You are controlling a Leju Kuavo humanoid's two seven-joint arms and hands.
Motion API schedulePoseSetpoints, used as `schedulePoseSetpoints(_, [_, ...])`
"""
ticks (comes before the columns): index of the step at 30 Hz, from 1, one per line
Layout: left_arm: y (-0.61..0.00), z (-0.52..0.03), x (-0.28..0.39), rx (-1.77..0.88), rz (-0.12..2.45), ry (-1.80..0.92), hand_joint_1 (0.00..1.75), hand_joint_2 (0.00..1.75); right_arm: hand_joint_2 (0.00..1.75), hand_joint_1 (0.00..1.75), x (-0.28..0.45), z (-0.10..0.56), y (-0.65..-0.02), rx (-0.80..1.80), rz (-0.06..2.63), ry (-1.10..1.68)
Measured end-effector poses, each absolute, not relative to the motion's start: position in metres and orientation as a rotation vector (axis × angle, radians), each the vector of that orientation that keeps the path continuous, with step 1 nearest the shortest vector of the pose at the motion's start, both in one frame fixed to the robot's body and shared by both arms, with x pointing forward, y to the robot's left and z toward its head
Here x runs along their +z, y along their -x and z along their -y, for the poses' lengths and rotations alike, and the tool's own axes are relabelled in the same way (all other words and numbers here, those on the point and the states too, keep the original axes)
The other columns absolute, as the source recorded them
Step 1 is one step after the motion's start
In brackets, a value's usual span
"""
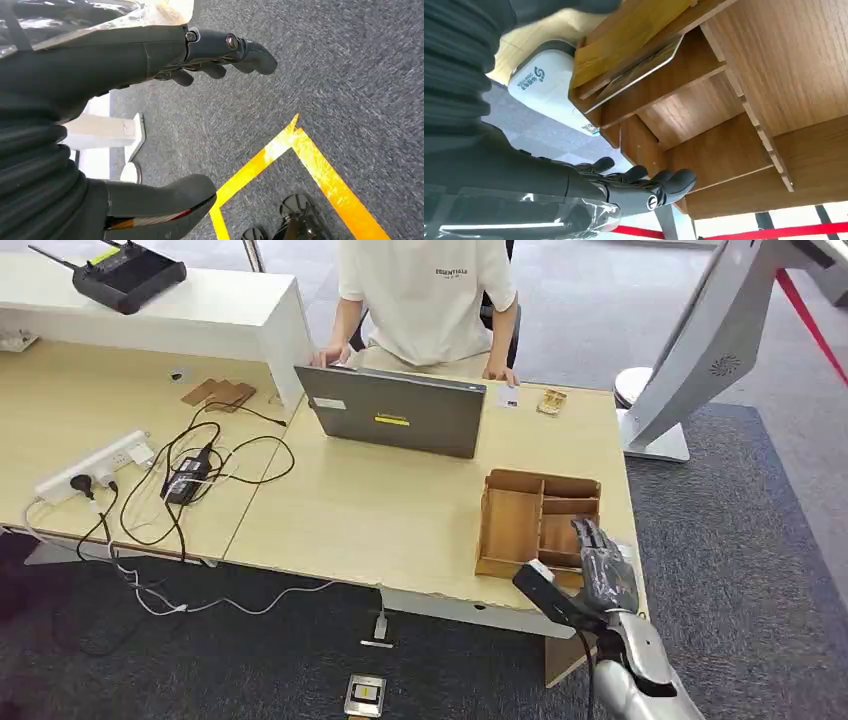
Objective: Pass the card to the sensor for recognition and then transmit it.
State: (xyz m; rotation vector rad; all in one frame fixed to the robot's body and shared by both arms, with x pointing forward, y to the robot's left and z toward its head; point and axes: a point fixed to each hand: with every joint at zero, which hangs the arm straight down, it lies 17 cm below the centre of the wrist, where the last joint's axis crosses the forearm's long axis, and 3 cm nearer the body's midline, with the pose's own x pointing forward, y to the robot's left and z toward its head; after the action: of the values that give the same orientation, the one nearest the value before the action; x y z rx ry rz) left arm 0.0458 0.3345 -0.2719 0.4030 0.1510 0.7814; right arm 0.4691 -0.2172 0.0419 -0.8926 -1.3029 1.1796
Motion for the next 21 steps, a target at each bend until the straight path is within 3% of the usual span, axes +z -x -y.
schedulePoseSetpoints(14, [-0.0463,-0.3393,-0.2715,0.758,-0.145,-0.412,0.0,1.75,1.75,1.75,0.041,0.2189,-0.4724,1.136,1.303,0.85])
schedulePoseSetpoints(21, [-0.0478,-0.3421,-0.2718,0.744,-0.133,-0.41,0.0,1.75,1.75,1.57,0.0416,0.2225,-0.4748,1.122,1.305,0.859])
